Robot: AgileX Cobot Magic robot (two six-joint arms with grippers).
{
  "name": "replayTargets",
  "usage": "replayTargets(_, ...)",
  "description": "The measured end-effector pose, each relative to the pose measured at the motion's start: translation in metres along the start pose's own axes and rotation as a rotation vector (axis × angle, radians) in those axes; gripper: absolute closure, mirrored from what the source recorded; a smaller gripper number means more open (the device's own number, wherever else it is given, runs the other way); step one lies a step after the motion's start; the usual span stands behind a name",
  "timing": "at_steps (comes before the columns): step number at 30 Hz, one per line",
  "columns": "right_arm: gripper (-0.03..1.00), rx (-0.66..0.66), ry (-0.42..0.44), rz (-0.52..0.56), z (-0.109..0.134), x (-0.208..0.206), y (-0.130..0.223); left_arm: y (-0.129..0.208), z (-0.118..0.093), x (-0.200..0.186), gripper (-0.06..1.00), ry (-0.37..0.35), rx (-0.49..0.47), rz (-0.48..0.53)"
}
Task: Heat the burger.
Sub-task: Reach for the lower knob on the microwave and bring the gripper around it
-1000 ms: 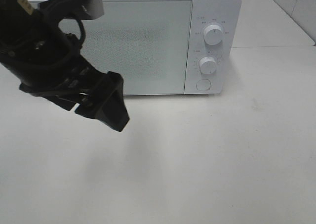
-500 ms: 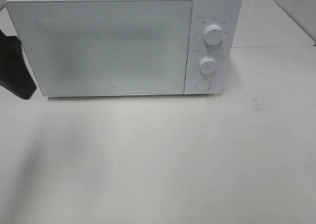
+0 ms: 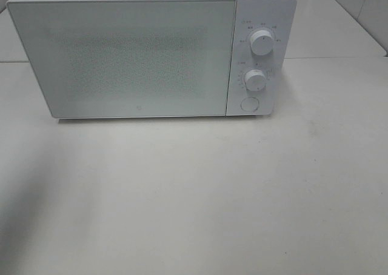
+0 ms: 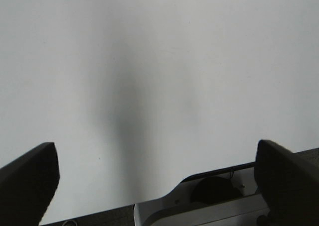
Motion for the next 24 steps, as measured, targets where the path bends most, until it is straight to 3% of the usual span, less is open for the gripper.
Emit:
replayTargets(3,0.21,0.0,0.0,0.0,0.0,0.0,0.0,0.005,0.002,0.001,-0.04,-0.004,-0.001,0.004)
replayTargets(5,0.21,0.0,0.0,0.0,0.0,0.0,0.0,0.037,0.012,0.011,-0.04,-0.025,-0.006,0.05)
replayTargets(15,0.21,0.0,0.0,0.0,0.0,0.0,0.0,0.095,0.031,0.037,-0.04,-0.043,-0.018,0.063)
replayTargets(24,0.21,0.0,0.0,0.0,0.0,0.0,0.0,0.126,0.046,0.043,-0.04,-0.069,-0.031,-0.021)
Point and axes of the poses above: a point on each arm's last joint axis where the gripper is mounted, x pointing out along that axis toward the gripper, z along the wrist's bending axis when the last joint is at zero, y = z × x, the point moved 9 cm from there along x, pointing out along that axis toward the gripper, and after that the axes turned 12 degrees about -x, right-handed, at the moved point
